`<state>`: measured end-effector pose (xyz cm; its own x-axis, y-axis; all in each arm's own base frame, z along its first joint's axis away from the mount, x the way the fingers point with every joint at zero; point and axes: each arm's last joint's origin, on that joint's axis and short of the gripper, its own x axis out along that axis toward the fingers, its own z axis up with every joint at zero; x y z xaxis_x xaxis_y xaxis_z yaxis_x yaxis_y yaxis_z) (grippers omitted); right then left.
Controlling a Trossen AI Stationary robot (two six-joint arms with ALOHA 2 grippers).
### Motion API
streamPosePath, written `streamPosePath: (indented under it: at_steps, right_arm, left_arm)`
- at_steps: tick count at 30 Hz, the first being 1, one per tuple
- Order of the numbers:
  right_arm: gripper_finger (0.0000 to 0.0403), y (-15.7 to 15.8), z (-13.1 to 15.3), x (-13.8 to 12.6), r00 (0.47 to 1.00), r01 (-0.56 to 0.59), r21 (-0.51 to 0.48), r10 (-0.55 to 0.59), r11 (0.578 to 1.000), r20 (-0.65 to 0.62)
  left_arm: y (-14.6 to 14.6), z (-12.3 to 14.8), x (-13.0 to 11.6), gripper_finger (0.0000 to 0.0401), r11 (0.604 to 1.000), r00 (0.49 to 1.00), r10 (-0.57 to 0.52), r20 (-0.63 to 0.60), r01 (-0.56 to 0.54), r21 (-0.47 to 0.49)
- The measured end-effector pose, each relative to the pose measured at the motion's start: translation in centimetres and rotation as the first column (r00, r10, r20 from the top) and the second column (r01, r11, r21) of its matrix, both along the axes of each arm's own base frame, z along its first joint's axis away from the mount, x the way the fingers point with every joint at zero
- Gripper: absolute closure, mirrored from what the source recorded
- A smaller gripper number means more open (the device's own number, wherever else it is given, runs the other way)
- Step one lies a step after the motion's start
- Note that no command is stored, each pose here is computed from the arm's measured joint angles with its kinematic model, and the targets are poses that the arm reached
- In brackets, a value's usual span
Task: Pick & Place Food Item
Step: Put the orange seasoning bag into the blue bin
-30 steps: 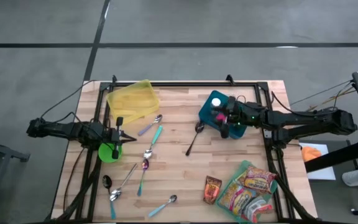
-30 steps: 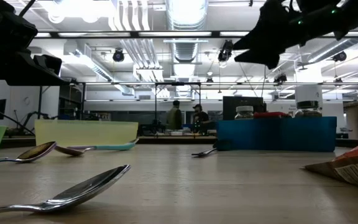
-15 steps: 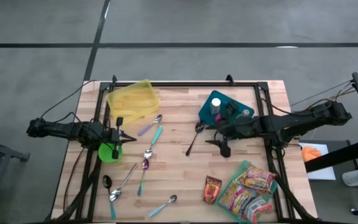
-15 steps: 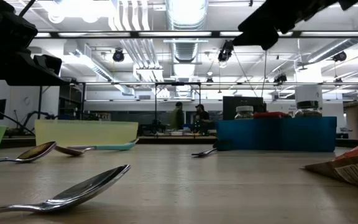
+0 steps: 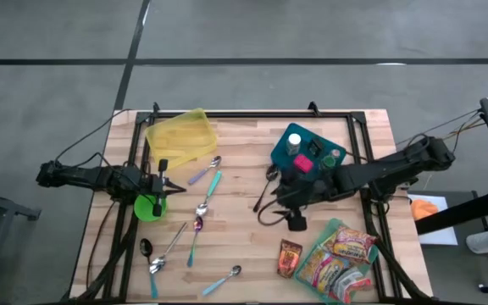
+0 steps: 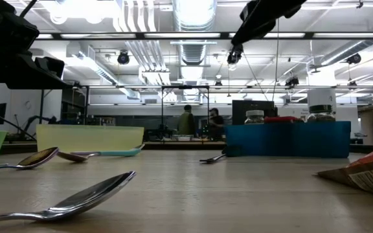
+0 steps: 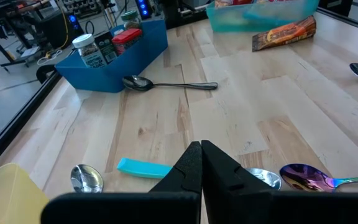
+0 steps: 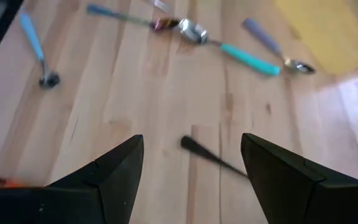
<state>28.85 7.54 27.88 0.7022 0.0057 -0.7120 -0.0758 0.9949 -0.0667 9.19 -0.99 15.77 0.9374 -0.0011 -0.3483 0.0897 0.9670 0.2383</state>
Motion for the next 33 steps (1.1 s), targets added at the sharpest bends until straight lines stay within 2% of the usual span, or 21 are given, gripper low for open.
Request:
streamPosePath:
  at_steps: [7, 11, 15, 21, 28, 33]
  right_arm:
    - [0.0135, 3.3, -0.5, 1.7, 0.976, -0.109, -0.066, 0.094, 0.992, -0.198]
    - [0.0135, 5.7, -0.8, 2.2, 0.962, -0.178, -0.064, 0.160, 0.982, -0.222]
    - [0.0135, 7.9, -1.2, 2.1, 0.947, -0.234, 0.001, 0.228, 0.972, -0.228]
    - [0.0135, 9.9, -1.9, 1.9, 0.966, -0.084, 0.131, 0.113, 0.988, -0.234]
    - [0.0135, 13.4, -4.1, 1.2, 0.962, 0.010, 0.166, 0.036, 0.986, -0.271]
    - [0.0135, 15.5, -5.6, 0.5, 0.953, 0.090, 0.155, -0.040, 0.984, -0.302]
  left_arm:
    - [0.0, 0.0, 0.0, 0.0401, 1.000, 1.000, 0.000, 0.001, 0.000, 0.000]
    - [0.0, 0.0, 0.0, 0.0401, 1.000, 1.000, 0.000, 0.001, 0.000, 0.000]
    - [0.0, 0.0, 0.0, 0.0401, 1.000, 1.000, 0.000, 0.000, 0.000, 0.000]
    - [0.0, 0.0, 0.0, 0.0401, 1.000, 1.000, 0.000, 0.000, 0.000, 0.000]
    - [0.0, 0.0, 0.0, 0.0401, 1.000, 1.000, 0.000, 0.000, 0.000, 0.000]
    - [0.0, 0.0, 0.0, 0.0401, 1.000, 1.000, 0.000, 0.000, 0.000, 0.000]
